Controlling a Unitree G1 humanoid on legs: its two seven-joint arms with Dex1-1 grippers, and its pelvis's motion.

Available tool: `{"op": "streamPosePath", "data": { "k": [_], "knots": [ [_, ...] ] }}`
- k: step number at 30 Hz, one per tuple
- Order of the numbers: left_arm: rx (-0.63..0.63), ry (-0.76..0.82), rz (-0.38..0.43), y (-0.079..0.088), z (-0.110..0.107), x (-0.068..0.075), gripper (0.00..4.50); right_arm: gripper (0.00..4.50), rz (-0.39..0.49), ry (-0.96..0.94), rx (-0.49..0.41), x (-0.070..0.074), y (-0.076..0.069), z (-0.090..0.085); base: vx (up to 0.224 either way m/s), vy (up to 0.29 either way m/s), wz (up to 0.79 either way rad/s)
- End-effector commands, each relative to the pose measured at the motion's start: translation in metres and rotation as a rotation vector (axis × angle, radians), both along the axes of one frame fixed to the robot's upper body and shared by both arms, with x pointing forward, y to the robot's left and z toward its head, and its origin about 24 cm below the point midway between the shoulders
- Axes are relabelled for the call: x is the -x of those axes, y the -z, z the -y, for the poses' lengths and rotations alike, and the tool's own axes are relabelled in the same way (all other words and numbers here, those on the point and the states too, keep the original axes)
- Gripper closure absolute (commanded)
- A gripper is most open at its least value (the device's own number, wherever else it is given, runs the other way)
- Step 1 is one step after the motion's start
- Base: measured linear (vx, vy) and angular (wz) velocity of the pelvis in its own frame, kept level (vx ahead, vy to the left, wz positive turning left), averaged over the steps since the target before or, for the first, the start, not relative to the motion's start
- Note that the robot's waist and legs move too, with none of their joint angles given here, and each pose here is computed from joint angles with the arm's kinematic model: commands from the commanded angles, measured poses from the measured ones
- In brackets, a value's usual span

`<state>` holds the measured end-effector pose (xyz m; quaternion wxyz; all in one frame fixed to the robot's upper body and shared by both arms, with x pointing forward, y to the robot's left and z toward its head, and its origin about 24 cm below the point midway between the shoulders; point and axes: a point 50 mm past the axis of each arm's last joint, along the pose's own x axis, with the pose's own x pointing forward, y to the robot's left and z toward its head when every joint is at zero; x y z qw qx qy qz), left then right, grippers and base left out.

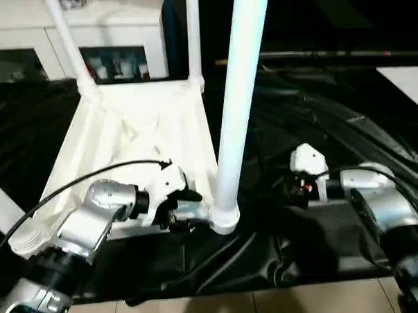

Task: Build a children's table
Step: Rotate table base

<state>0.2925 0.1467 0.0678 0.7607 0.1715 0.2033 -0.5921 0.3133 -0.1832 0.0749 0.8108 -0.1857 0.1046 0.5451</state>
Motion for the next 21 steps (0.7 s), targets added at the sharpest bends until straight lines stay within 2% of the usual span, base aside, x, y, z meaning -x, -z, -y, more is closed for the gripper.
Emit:
{"op": "streamPosePath", "data": {
  "k": [1,9,13,16,17,20,21],
  "knots": [
    [0.014,0.007,0.006,-0.003,-0.005,0.002,1.44,1.29,0.010,0.019,-0.018,0.003,-0.006,-0.001,0.000,0.000,0.00],
    [-0.012,0.003,-0.008,0.002,-0.010,0.012,2.10,1.29,-0.008,0.059,-0.027,0.012,-0.001,-0.004,0.000,0.000,0.00],
    [-0.015,0.004,-0.004,0.004,-0.010,0.012,2.53,1.29,-0.011,0.078,-0.027,0.014,-0.002,-0.004,0.000,0.000,0.00],
    [-0.028,0.017,-0.024,0.009,-0.012,0.012,2.67,1.29,-0.015,0.079,-0.025,0.015,-0.002,-0.006,0.000,0.000,0.00],
    [-0.032,0.018,-0.026,0.010,-0.012,0.012,2.88,1.29,-0.016,0.078,-0.022,0.015,-0.002,-0.006,0.000,0.000,0.00],
    [-0.050,0.024,-0.032,0.015,-0.013,0.011,3.03,1.29,-0.019,0.077,-0.017,0.017,-0.001,-0.007,0.000,0.000,0.00],
    [-0.057,0.025,-0.032,0.016,-0.013,0.010,3.22,1.29,-0.019,0.078,-0.017,0.017,-0.001,-0.007,0.000,0.000,0.00]
  ]
}}
